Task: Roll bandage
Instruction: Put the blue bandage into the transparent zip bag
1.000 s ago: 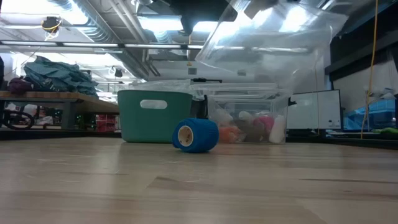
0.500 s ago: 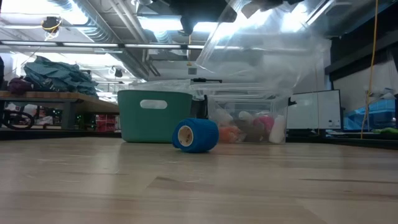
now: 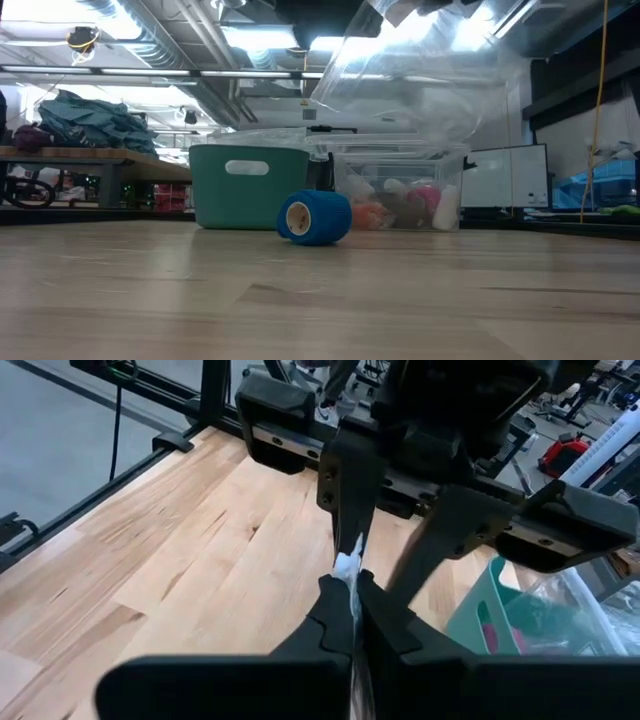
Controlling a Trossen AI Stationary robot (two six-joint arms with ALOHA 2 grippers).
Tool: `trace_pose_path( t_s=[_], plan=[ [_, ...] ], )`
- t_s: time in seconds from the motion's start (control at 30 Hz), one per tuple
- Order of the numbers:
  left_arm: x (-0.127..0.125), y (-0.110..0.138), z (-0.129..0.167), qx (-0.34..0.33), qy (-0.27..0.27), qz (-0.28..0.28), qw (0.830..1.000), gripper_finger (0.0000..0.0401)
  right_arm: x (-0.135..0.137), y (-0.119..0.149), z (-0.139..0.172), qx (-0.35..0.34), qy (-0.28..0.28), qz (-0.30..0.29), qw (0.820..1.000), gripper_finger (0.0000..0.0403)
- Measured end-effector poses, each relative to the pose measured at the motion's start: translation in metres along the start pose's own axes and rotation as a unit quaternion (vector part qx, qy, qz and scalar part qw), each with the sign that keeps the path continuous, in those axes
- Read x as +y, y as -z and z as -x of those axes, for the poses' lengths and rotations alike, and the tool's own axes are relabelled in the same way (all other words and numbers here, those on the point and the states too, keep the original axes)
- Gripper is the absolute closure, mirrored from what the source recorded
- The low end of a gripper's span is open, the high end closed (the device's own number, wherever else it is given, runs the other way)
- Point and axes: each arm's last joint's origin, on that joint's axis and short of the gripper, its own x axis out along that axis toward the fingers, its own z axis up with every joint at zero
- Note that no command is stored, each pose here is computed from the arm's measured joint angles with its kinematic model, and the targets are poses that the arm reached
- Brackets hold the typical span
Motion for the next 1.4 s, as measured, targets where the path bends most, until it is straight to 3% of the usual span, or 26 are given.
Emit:
trace_pose_path(
  t_s=[0.27, 0.47, 0.8, 1.1, 1.4],
  plan=[
    [0.004, -0.005, 0.019, 0.012, -0.002, 0.000, 1.000, 0.0273, 0.000, 0.003, 0.005, 0.021, -0.007, 0.010, 1.000, 0.0401],
    [0.007, -0.004, 0.039, 0.051, -0.002, 0.061, 0.997, 0.0268, -0.002, -0.003, 0.015, 0.009, -0.003, 0.019, 1.000, 0.0401],
    [-0.004, 0.032, 0.028, 0.161, -0.007, 0.124, 0.979, 0.0267, -0.002, -0.002, 0.019, 0.017, -0.006, 0.054, 0.998, 0.0402],
    [-0.010, 0.058, 0.003, 0.218, -0.015, 0.103, 0.970, 0.0267, -0.002, 0.000, 0.020, 0.029, -0.010, 0.054, 0.998, 0.0402],
    [-0.030, 0.092, -0.027, 0.282, 0.005, 0.030, 0.959, 0.0267, -0.001, 0.000, 0.020, 0.025, -0.019, 0.054, 0.998, 0.0402]
  ],
)
